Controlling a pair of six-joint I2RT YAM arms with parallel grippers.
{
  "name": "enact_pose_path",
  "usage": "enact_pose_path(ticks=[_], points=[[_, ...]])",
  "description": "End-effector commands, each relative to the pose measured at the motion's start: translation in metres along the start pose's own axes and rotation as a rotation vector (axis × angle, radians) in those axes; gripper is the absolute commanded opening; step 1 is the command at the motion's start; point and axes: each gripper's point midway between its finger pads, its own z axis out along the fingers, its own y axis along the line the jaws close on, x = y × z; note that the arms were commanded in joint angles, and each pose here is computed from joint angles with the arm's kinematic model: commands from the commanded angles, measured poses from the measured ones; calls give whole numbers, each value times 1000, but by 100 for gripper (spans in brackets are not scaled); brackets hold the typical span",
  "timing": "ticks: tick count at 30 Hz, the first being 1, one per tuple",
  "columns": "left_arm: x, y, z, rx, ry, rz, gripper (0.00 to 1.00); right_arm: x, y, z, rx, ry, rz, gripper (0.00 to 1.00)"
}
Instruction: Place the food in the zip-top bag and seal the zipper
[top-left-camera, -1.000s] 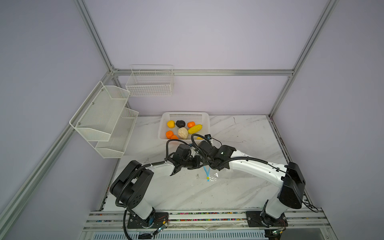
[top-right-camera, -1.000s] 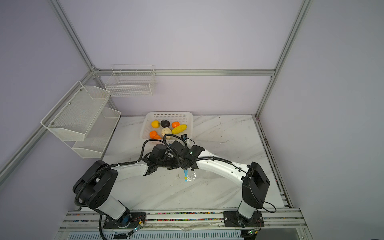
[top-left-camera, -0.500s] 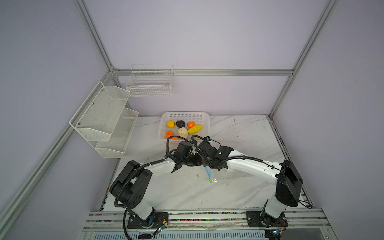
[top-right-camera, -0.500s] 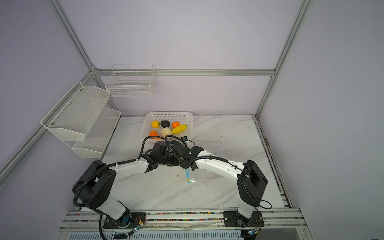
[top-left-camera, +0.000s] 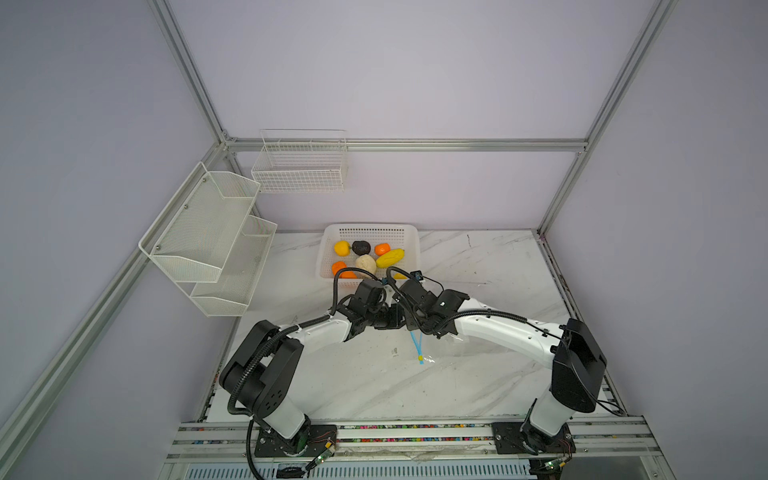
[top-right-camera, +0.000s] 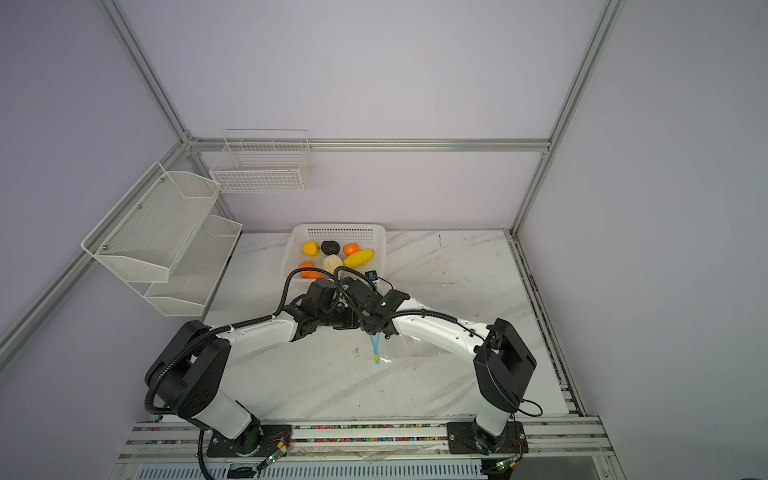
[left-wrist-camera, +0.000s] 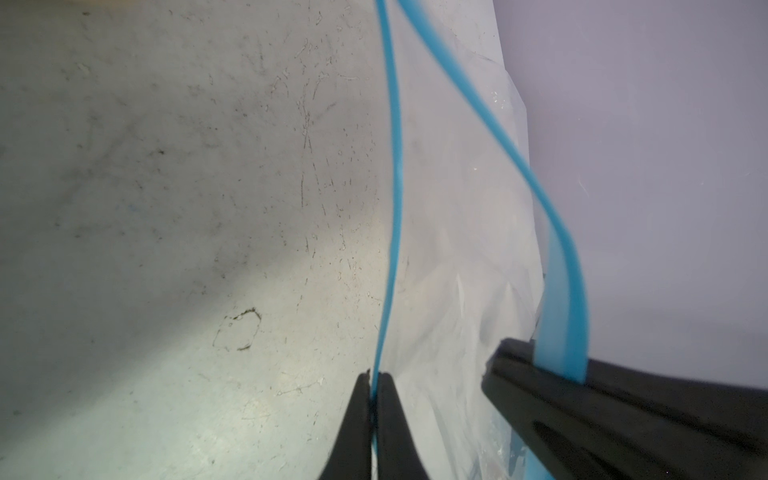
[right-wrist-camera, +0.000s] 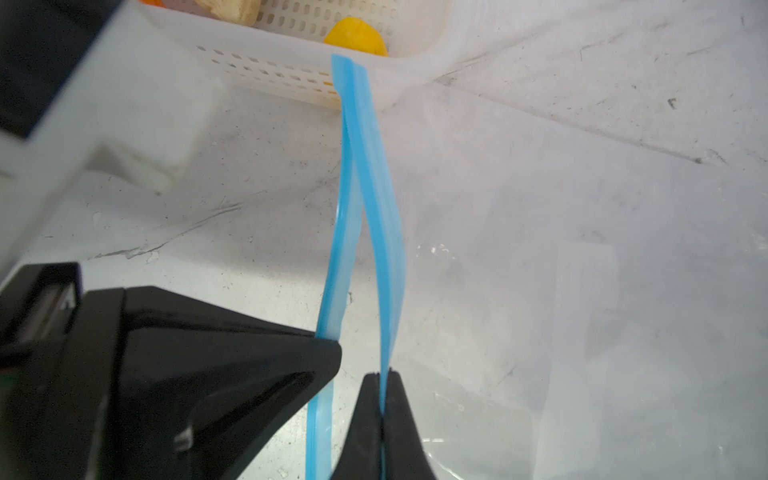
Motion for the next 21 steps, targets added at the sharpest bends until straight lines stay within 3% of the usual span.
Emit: enact_pose_path(ticks=[1,16,21], points=[[-29,-21,-5,36,-62,53,3,-6,-6,-5,7,-12,2,0],[-28,-6,-3,4,-67,6,1,-10,-19,-6,31,-14,7,0],[-29,-11,-8,10,-72,10,13,-10,-13,-4,5,-6,11,0]])
